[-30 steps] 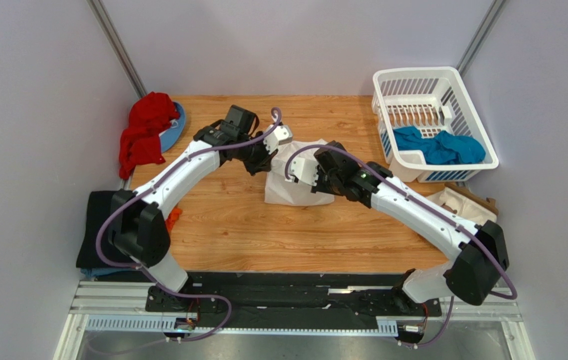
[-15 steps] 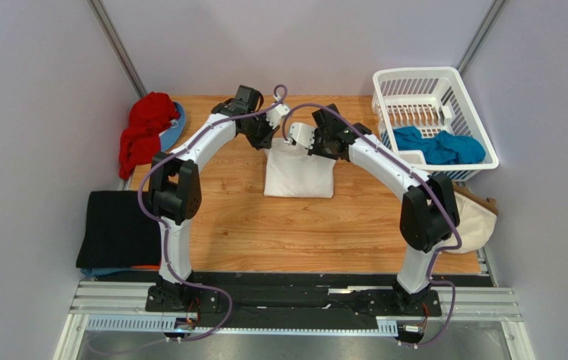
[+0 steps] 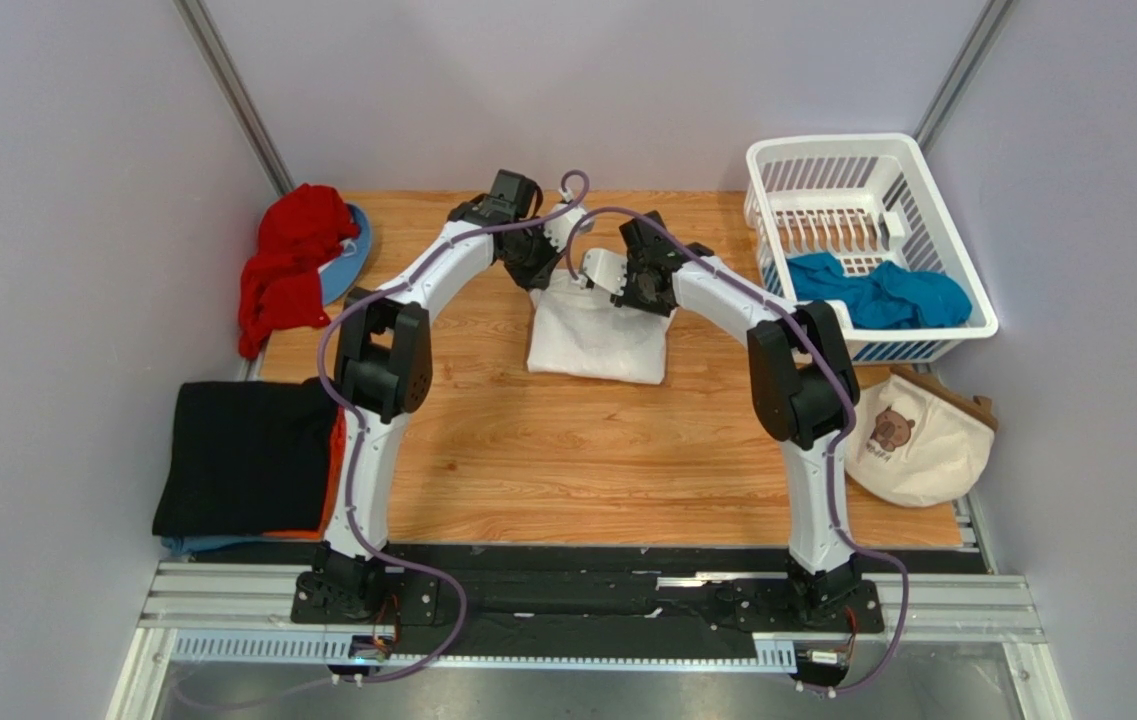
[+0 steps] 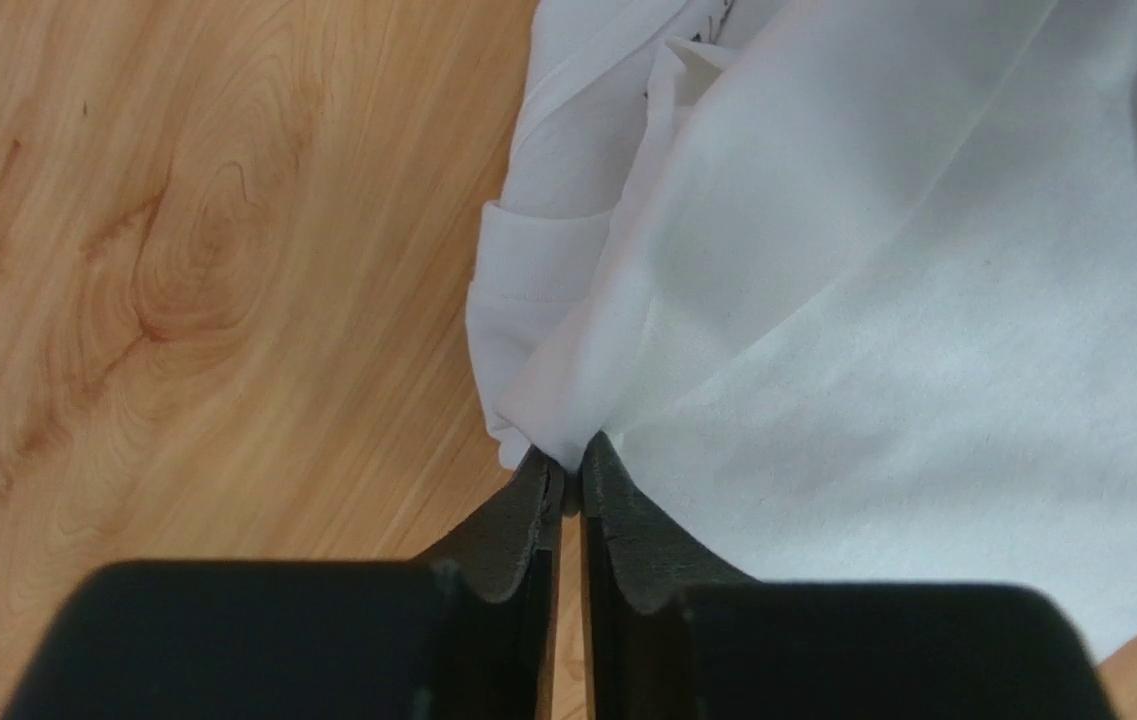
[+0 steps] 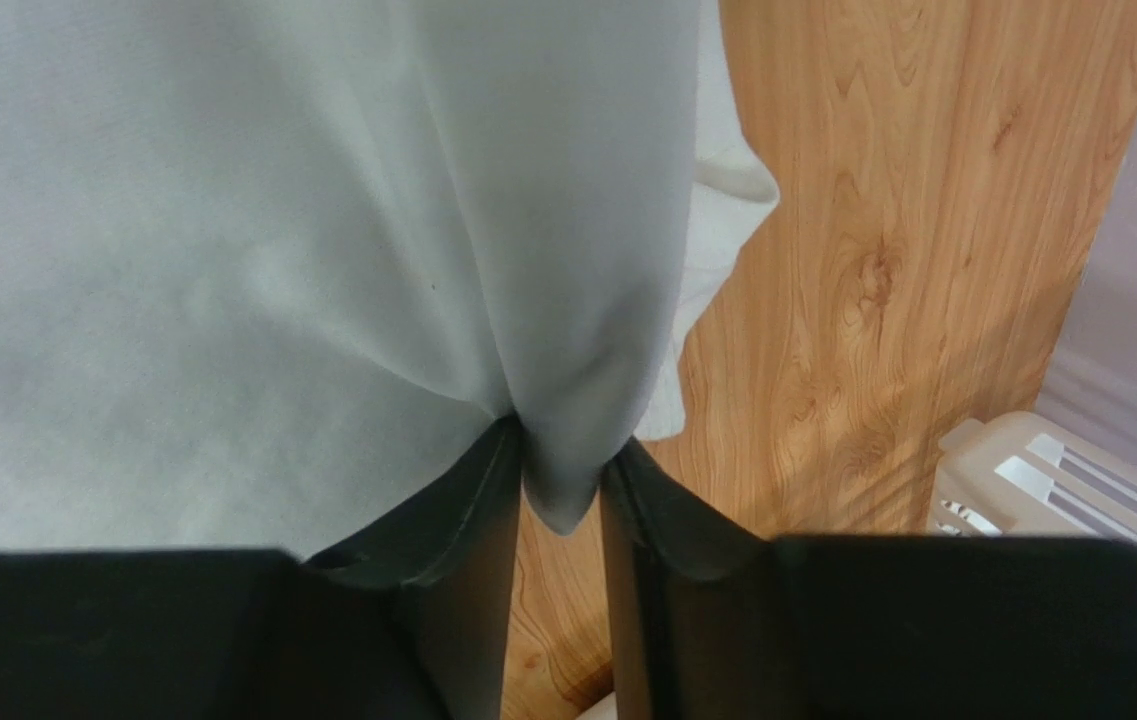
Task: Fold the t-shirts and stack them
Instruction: Fold the tshirt
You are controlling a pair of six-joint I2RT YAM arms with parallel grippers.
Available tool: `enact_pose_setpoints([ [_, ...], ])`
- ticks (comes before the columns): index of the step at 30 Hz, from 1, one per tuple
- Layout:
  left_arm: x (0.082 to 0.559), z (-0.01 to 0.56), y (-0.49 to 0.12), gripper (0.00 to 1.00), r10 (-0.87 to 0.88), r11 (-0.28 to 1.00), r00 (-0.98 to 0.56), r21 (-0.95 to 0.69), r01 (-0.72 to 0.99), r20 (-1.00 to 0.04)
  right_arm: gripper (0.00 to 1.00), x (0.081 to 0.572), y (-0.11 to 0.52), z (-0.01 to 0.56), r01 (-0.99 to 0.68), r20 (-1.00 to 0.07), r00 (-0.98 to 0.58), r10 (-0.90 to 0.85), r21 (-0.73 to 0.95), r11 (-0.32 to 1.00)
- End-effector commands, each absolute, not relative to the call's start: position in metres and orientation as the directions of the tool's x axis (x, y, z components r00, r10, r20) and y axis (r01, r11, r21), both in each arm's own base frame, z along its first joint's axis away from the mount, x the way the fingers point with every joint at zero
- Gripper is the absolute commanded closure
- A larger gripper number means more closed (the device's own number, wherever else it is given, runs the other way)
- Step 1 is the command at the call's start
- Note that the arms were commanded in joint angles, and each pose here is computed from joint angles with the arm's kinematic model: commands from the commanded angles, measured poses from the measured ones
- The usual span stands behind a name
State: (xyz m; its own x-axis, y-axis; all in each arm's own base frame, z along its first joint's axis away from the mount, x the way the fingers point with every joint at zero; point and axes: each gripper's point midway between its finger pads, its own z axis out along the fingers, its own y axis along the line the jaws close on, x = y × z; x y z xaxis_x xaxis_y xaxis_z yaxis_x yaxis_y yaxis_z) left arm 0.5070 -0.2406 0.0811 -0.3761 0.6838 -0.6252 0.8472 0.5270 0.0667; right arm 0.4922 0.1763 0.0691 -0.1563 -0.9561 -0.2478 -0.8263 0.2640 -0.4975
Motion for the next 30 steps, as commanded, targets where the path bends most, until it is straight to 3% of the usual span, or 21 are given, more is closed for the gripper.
enact_pose_setpoints([
  [1,0.534,0.107,-0.238,0.79,0.663,0.562,-0.333,0.151,0.814,-0.671,0.63,0.524,0.176,0.090,-0.758,-0.290,-0.164,-0.943,-0.575,0.309],
  [3,0.541,0.112,-0.236,0.64,0.659,0.578,-0.327,0.177,0.797,-0.678,0.59,0.527,0.178,0.095,-0.749,-0.300,-0.162,-0.940,-0.583,0.314],
  [5,0.547,0.117,-0.233,0.61,0.658,0.593,-0.322,0.205,0.779,-0.681,0.55,0.529,0.177,0.097,-0.739,-0.302,-0.164,-0.939,-0.594,0.320],
  [16,0.567,0.146,-0.222,0.57,0.588,0.709,-0.347,0.258,0.656,-0.731,0.44,0.540,0.167,0.123,-0.647,-0.319,-0.216,-0.923,-0.661,0.380],
  [23,0.584,0.154,-0.197,0.55,0.588,0.776,-0.396,0.355,0.520,-0.705,0.34,0.560,0.154,0.145,-0.511,-0.343,-0.294,-0.892,-0.732,0.450],
  [30,0.558,0.157,-0.175,0.54,0.622,0.768,-0.436,0.397,0.503,-0.651,0.31,0.540,0.137,0.166,-0.415,-0.460,-0.389,-0.798,-0.686,0.598],
])
